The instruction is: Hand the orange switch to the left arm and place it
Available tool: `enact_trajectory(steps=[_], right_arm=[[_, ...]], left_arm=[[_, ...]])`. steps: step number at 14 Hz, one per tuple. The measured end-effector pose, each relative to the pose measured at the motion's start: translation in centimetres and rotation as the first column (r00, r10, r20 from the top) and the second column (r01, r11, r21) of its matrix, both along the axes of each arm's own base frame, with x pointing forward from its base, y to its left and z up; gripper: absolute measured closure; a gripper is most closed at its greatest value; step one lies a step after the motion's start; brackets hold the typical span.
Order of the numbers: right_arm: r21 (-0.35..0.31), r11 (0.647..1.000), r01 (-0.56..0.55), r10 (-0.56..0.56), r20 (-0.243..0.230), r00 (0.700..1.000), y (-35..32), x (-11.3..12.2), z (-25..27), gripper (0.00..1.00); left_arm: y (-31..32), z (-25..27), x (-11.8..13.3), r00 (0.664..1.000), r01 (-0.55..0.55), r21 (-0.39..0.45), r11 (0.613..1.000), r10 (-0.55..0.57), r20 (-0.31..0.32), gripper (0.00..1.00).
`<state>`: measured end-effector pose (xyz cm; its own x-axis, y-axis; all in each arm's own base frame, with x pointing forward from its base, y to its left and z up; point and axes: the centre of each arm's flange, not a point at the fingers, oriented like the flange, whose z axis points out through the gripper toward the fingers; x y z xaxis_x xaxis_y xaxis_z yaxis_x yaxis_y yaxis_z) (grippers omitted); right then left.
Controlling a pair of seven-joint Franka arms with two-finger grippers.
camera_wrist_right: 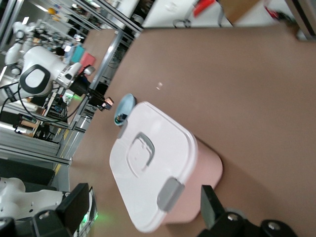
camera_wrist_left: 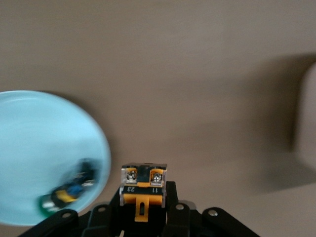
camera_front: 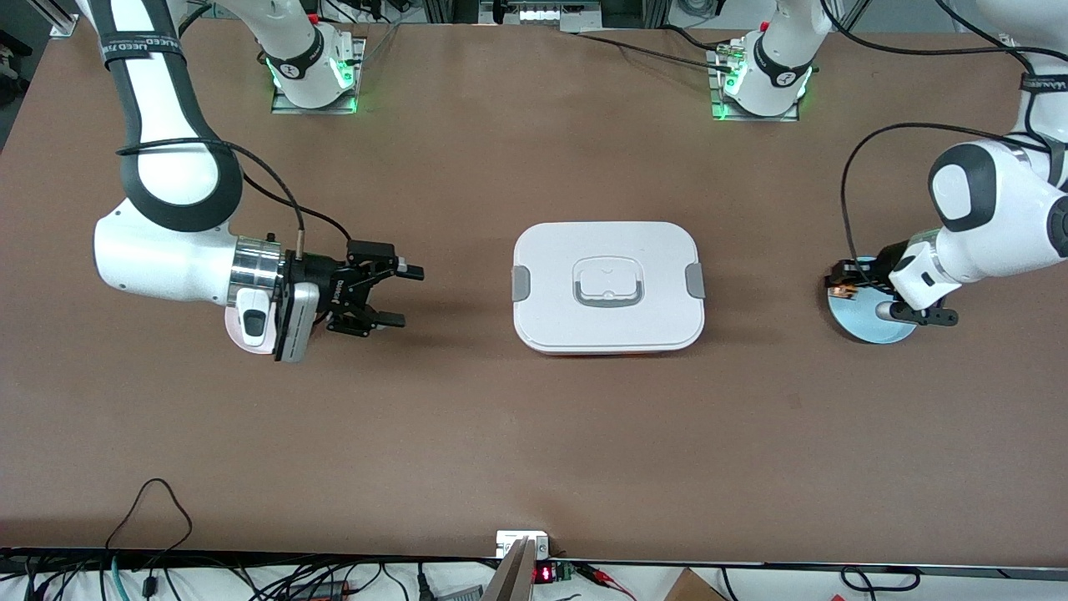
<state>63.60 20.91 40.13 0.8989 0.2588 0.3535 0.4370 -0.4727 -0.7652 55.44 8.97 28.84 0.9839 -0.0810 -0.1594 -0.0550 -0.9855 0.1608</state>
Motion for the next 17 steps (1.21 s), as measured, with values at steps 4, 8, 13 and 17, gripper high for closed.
enact_trajectory(steps=[4,8,13,17], right_arm=[[-0.193,0.976,0.104,-0.158,-0.287,0.945,-1.4,-0.7,-1.1,0.00],[-0.513,0.858,0.035,-0.252,-0.360,0.898,-3.3,-2.5,-1.1,0.00],[-0.855,0.506,-0.117,-0.204,-0.250,0.946,-8.5,-4.7,1.9,0.00],[-0.913,0.407,-0.012,-0.242,-0.121,0.963,-12.9,-4.3,7.8,0.00]], left_arm=[[7.3,-4.8,0.6,0.999,0.035,0.174,0.984,-0.037,0.010,0.66],[10.6,-8.7,0.0,1.000,0.024,0.200,0.979,-0.024,-0.005,0.66],[10.7,-9.4,0.2,1.000,0.011,0.205,0.979,-0.015,0.017,0.66],[10.6,-9.4,0.7,0.998,-0.014,0.214,0.977,0.001,0.061,0.66]])
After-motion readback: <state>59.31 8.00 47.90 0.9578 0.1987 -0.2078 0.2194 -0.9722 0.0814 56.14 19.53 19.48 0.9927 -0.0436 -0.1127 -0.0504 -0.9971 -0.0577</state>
